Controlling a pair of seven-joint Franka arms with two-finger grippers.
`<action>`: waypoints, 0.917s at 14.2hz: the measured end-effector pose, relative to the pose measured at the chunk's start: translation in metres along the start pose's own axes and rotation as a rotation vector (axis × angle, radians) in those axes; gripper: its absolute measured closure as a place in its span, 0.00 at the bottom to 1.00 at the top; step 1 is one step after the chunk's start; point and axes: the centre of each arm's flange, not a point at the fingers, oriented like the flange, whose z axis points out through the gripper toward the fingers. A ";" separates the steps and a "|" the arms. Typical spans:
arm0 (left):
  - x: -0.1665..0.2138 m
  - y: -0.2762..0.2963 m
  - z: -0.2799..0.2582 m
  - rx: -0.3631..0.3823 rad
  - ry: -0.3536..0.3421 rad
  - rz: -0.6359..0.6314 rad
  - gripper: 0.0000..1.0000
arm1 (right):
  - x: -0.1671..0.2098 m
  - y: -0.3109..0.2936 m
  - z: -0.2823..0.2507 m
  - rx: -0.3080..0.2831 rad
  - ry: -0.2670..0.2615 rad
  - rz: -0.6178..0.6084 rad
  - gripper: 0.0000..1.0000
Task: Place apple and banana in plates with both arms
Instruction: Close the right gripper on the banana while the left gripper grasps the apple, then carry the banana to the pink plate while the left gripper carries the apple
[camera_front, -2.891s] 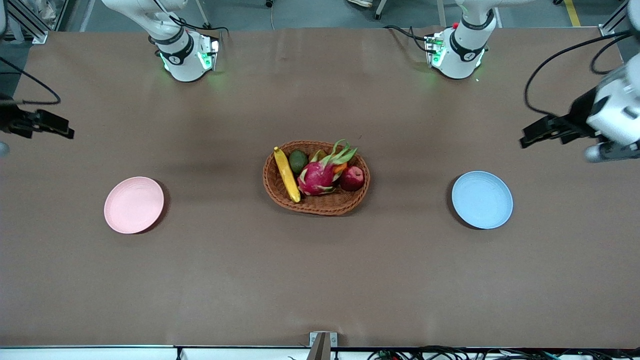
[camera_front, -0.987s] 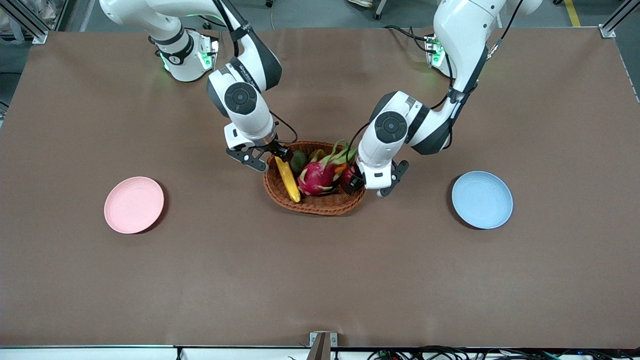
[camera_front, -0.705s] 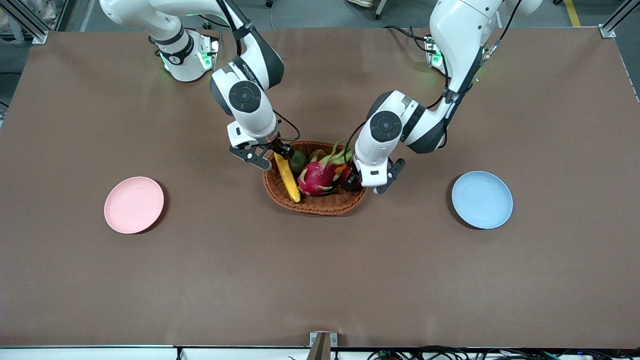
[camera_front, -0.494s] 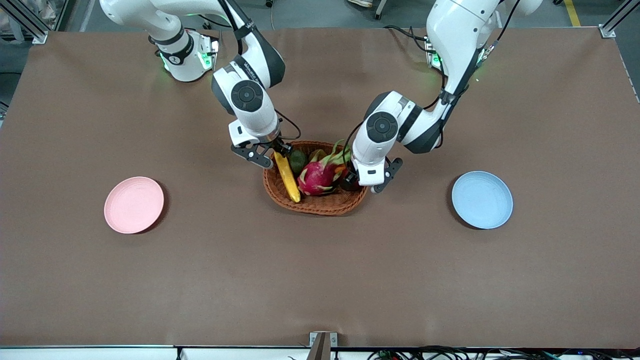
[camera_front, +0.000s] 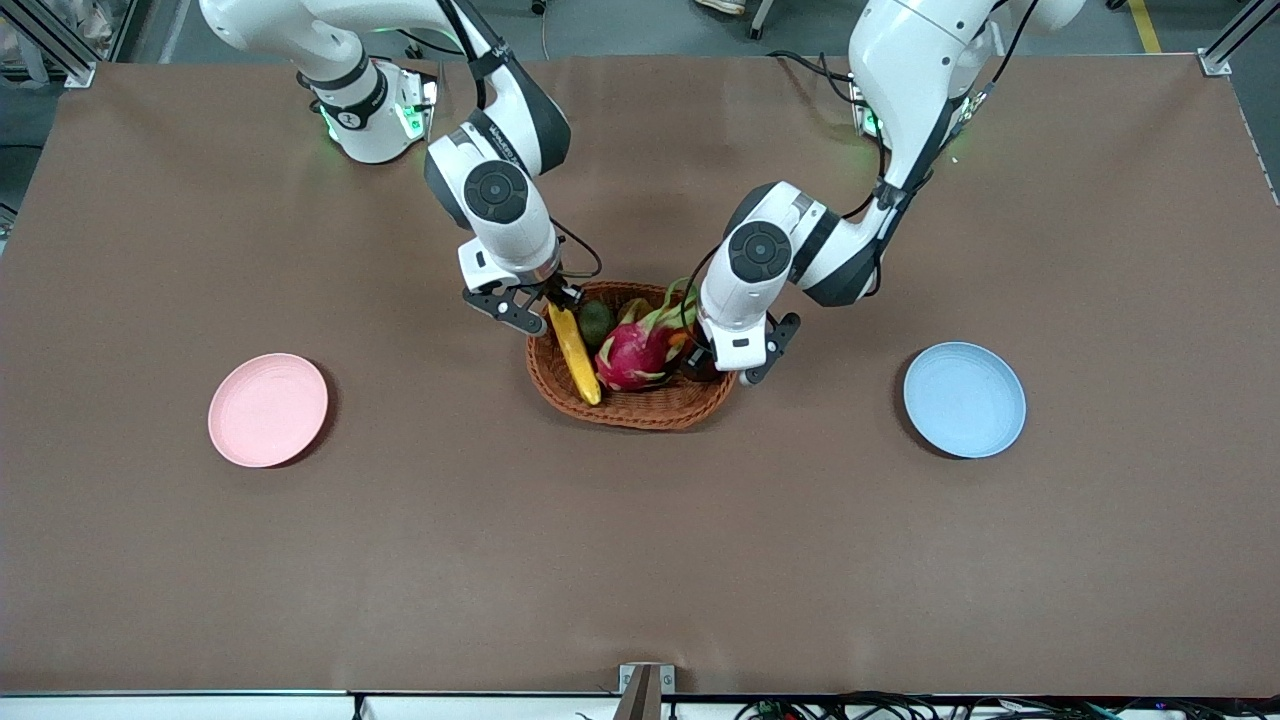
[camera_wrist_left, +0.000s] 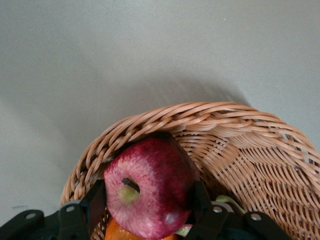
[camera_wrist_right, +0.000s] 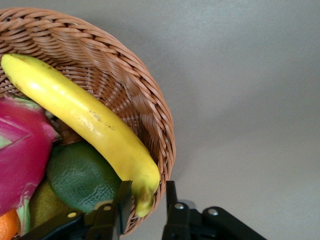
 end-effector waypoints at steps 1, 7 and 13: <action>0.000 0.000 0.000 0.000 0.000 -0.001 0.26 | 0.000 0.000 0.000 0.001 0.000 0.000 0.66; 0.004 0.011 -0.019 -0.009 -0.001 -0.010 0.26 | 0.001 -0.001 -0.002 0.012 0.006 0.002 0.86; 0.038 0.027 -0.106 0.008 0.002 -0.045 0.26 | 0.018 0.005 -0.044 0.003 -0.010 0.019 0.86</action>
